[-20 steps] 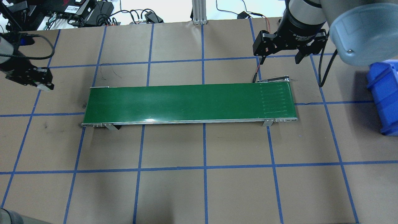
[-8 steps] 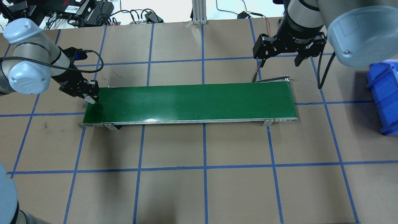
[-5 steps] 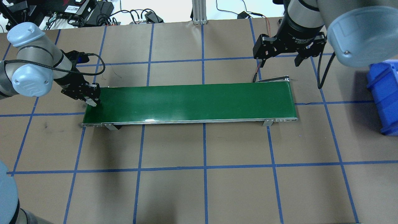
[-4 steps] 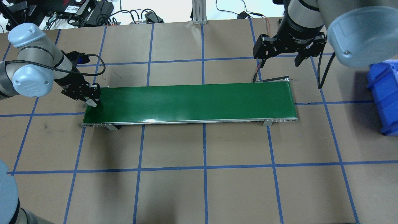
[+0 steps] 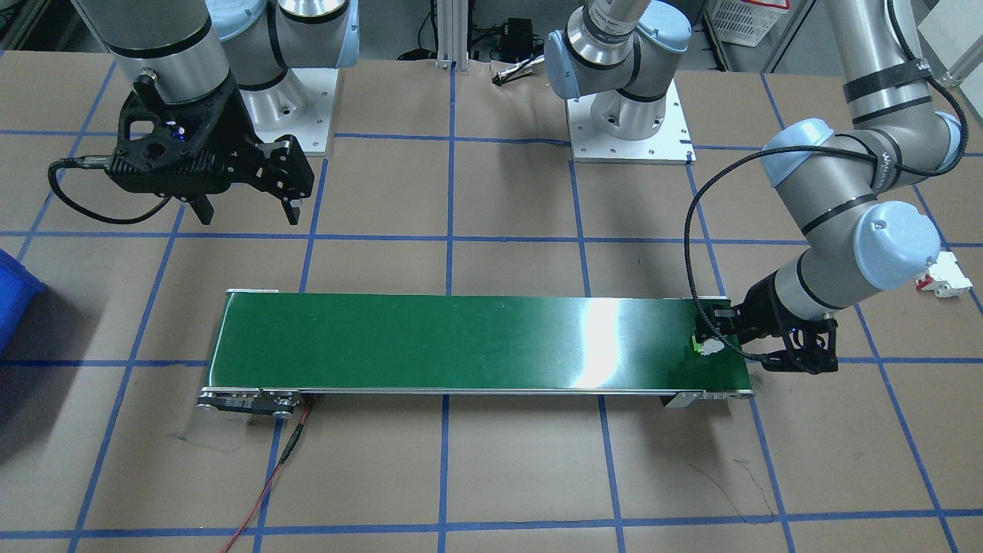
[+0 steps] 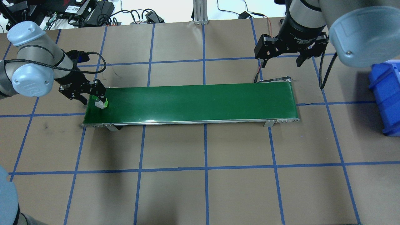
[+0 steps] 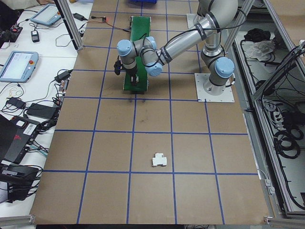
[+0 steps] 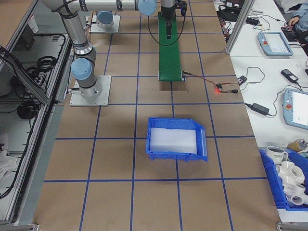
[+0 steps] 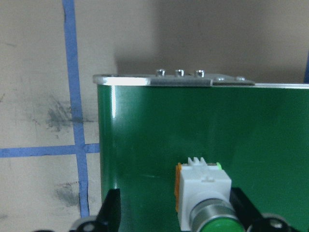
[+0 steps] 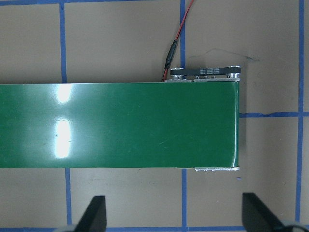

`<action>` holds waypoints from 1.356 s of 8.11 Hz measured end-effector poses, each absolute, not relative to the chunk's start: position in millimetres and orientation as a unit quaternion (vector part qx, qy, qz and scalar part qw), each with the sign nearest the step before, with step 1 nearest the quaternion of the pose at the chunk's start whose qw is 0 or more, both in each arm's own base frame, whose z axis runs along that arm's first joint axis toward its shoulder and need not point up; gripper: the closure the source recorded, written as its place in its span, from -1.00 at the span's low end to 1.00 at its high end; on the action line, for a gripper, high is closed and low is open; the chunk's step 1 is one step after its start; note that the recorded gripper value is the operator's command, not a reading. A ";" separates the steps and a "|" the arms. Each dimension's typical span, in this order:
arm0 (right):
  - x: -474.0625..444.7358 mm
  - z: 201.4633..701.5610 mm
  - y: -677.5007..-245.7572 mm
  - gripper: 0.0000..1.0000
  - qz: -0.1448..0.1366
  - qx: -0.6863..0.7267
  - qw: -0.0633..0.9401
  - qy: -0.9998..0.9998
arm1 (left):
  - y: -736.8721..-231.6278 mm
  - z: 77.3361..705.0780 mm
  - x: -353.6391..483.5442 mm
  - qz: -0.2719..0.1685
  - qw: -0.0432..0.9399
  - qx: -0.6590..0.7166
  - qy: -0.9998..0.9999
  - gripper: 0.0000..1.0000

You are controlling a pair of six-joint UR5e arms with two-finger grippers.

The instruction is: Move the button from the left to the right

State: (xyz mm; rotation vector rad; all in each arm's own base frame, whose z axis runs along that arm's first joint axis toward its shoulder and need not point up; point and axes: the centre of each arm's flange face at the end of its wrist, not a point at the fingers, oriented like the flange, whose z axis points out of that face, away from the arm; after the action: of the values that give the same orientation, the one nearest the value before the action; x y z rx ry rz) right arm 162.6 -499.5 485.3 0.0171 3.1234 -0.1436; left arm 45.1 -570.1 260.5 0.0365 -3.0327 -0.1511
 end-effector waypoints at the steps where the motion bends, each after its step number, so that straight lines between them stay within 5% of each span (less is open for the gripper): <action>1: 162.5 485.3 -499.6 -1.00 -0.046 0.006 0.007 0.999 | -569.1 271.2 38.3 -0.045 0.050 0.012 -0.998 -1.00; 4: 162.8 484.5 -500.2 -1.00 -0.045 0.006 0.009 0.999 | -531.0 336.2 -0.2 -0.077 0.054 0.041 -0.995 -1.00; 7: 165.6 474.9 -515.5 -1.00 -0.058 0.005 0.020 0.998 | -501.9 412.6 -6.4 -0.053 0.024 0.061 -0.996 -1.00; 11: 180.9 411.7 -569.1 -1.00 -0.059 0.005 0.082 0.995 | -501.6 437.4 -2.4 -0.033 -0.015 0.060 -0.998 -1.00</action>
State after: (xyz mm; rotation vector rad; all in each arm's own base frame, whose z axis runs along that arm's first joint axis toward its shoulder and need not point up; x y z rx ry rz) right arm 180.9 -569.1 411.7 0.0145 2.9722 -0.1750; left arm -2.4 -501.6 437.4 0.1918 -3.1638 -0.1047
